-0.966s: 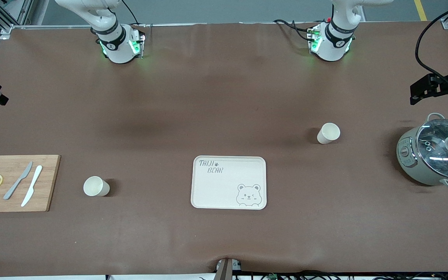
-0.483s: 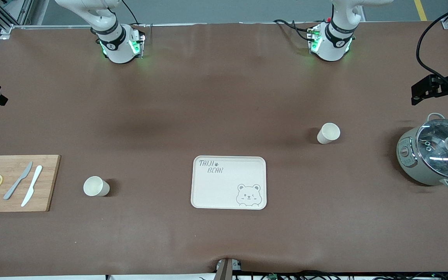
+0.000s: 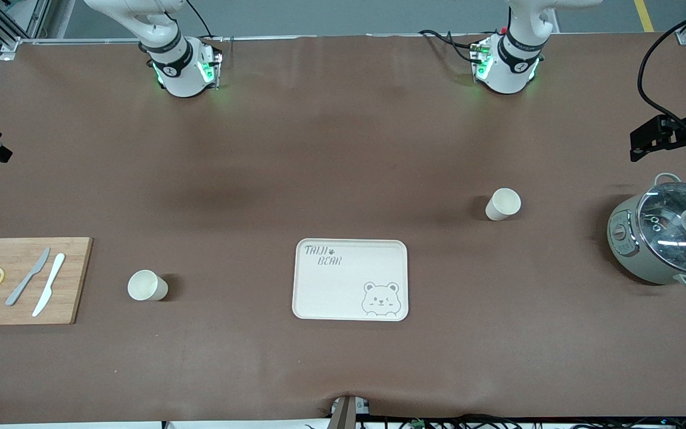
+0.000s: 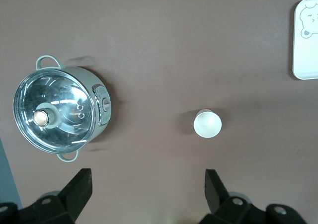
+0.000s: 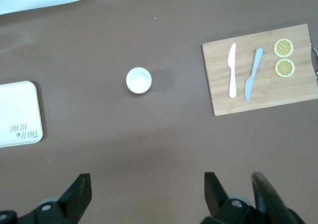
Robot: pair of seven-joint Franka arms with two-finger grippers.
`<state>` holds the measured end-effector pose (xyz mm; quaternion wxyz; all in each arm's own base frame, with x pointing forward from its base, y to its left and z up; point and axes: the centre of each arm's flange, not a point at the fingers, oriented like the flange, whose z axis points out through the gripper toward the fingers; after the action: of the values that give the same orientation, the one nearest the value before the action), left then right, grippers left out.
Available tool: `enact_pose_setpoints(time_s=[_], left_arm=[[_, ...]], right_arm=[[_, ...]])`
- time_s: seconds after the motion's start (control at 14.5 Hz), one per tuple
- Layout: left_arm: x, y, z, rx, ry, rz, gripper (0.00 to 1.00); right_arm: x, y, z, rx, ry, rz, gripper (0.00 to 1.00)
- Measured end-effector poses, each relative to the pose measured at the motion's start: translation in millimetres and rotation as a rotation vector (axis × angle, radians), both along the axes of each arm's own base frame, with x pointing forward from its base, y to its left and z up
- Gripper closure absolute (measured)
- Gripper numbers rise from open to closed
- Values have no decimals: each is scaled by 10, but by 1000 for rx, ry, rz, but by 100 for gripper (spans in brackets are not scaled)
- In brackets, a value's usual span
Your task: Place white IKEA cup upright on tray with both arms
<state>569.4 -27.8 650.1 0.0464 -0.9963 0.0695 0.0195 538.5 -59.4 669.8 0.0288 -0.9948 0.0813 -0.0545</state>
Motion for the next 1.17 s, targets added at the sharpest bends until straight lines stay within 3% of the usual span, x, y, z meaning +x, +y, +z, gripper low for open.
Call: enact_pose_setpoints(time_s=[0.83,1.17], left_arm=[[509,-691,-797,-17,-6,-9,0],[612,-678,-1488,-97,-32,12,0]], right_arm=[[14,-1,11,-2,-13,0,0],[54,-5,-40,-2,-7,-1,0]])
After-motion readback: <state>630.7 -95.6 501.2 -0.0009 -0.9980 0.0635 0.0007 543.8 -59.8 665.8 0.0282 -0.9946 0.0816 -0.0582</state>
